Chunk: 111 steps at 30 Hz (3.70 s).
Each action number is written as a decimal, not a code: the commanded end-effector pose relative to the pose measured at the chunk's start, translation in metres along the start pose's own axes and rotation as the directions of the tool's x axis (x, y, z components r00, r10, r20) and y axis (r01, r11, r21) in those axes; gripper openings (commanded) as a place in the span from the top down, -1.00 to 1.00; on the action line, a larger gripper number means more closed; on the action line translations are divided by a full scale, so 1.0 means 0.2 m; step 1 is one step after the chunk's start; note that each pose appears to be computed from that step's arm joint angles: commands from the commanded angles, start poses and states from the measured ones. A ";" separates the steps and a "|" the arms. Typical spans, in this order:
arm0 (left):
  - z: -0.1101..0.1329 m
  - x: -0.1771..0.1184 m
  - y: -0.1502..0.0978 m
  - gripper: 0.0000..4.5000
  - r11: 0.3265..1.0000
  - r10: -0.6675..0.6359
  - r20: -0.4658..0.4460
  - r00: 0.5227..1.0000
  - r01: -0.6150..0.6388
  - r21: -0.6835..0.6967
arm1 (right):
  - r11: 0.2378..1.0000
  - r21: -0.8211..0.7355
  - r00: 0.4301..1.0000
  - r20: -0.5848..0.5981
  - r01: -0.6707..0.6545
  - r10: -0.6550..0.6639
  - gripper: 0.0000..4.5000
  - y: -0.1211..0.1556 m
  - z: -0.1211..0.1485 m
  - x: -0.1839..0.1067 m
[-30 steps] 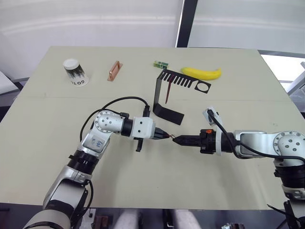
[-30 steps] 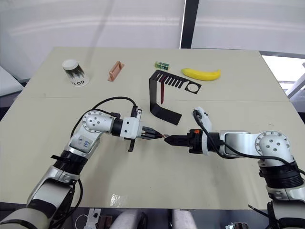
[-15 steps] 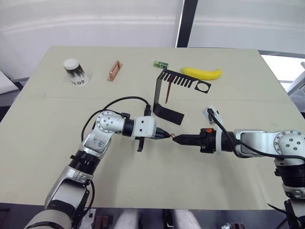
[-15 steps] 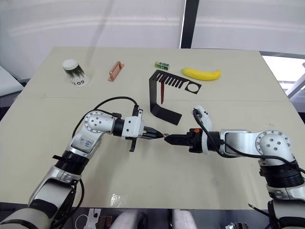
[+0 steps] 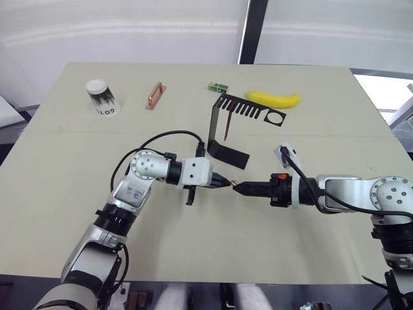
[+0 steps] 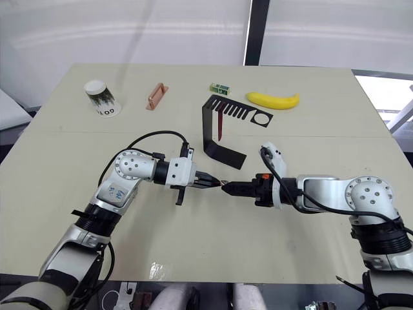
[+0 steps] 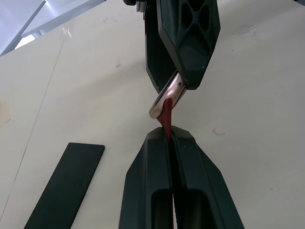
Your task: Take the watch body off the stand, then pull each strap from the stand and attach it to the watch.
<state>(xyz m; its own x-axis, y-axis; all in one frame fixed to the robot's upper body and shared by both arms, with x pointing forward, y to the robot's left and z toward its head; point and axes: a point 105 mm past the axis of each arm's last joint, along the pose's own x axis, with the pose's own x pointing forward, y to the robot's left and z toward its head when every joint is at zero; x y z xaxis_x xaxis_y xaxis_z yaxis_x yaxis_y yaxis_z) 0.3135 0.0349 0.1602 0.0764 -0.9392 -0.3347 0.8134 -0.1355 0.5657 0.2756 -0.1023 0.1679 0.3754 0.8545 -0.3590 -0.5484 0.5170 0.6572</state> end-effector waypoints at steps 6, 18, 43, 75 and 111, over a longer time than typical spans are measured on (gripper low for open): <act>0.09 0.04 0.04 1.00 0.998 -0.002 0.052 0.999 -0.001 0.063 | 0.996 -0.054 0.998 -0.002 -0.070 0.070 0.33 0.10 0.01 0.01; 0.10 0.05 0.05 1.00 0.998 -0.003 0.053 0.999 0.000 0.065 | 0.996 -0.051 0.998 0.002 -0.069 0.069 0.33 0.09 0.01 0.01; 0.11 0.06 0.05 1.00 0.998 -0.009 0.062 0.998 0.005 0.065 | 0.997 -0.038 0.998 0.013 -0.064 0.064 0.33 0.09 0.01 0.01; 0.09 -0.29 -0.05 -0.99 0.977 -0.091 0.051 0.995 0.099 -0.188 | 0.991 -0.125 0.999 0.031 -0.037 0.041 0.33 0.09 0.03 -0.07; 0.09 -0.45 -0.03 -0.99 0.957 -0.023 0.066 0.998 0.041 -0.286 | 0.326 -0.945 0.998 0.014 -0.006 0.061 0.33 0.07 -0.08 -0.03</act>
<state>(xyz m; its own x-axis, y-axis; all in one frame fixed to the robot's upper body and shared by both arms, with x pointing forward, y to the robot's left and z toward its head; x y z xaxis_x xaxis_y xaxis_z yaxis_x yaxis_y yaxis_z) 0.2908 0.1079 0.1925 -0.0179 -0.9538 -0.3000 0.9600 -0.1003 0.2616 0.2552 -0.1048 0.1663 0.3793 0.8653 -0.3277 -0.8777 0.2243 -0.4235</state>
